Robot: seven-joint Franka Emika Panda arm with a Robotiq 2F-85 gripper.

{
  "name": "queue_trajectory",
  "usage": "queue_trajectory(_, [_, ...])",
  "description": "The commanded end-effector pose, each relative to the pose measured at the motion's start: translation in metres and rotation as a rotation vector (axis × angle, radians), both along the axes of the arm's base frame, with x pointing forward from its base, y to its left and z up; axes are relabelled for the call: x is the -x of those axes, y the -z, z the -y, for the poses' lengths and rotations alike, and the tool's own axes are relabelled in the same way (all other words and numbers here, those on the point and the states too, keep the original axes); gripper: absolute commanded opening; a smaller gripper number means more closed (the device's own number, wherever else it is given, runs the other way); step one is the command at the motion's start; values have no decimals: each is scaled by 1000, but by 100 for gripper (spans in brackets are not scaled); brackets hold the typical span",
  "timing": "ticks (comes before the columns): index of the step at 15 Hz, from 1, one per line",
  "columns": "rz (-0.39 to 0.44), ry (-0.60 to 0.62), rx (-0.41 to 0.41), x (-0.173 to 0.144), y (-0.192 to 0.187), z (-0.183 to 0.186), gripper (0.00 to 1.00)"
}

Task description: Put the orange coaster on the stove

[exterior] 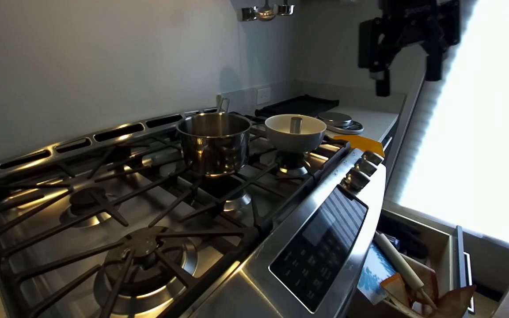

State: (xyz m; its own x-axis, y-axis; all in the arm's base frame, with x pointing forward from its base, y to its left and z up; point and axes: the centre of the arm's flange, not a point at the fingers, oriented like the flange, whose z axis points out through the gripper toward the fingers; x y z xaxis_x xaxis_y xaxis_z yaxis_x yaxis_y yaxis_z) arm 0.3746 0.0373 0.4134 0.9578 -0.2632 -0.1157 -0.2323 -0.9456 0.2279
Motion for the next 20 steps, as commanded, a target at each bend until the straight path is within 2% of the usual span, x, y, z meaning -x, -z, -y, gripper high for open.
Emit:
queue_trajectory(1, [-7,188,67,42,-8,83,100])
queue_trajectory(3, [59,274,99,48,-11,125,100])
queue_trajectory(4, [77,332,62,47,-20,136,100])
queue_trajectory(5, [28,252,56,36,-16,114,100])
queue_trajectory(7, [51,311,42,43,-23,135,100])
queue_trajectory(9, [74,295,67,37,-16,135,100])
queue_trajectory(11, [186,315,74,17,-21,170,100])
queue_trajectory(13, [255,320,97,-4,-25,215,100])
queue_trajectory(15, [317,333,71,-32,-29,251,100])
queue_trajectory(17, [353,348,31,-62,-27,278,100])
queue_trajectory(18, [344,370,-22,-80,-21,287,100])
queue_trajectory(20, [317,397,-77,-90,-10,290,100])
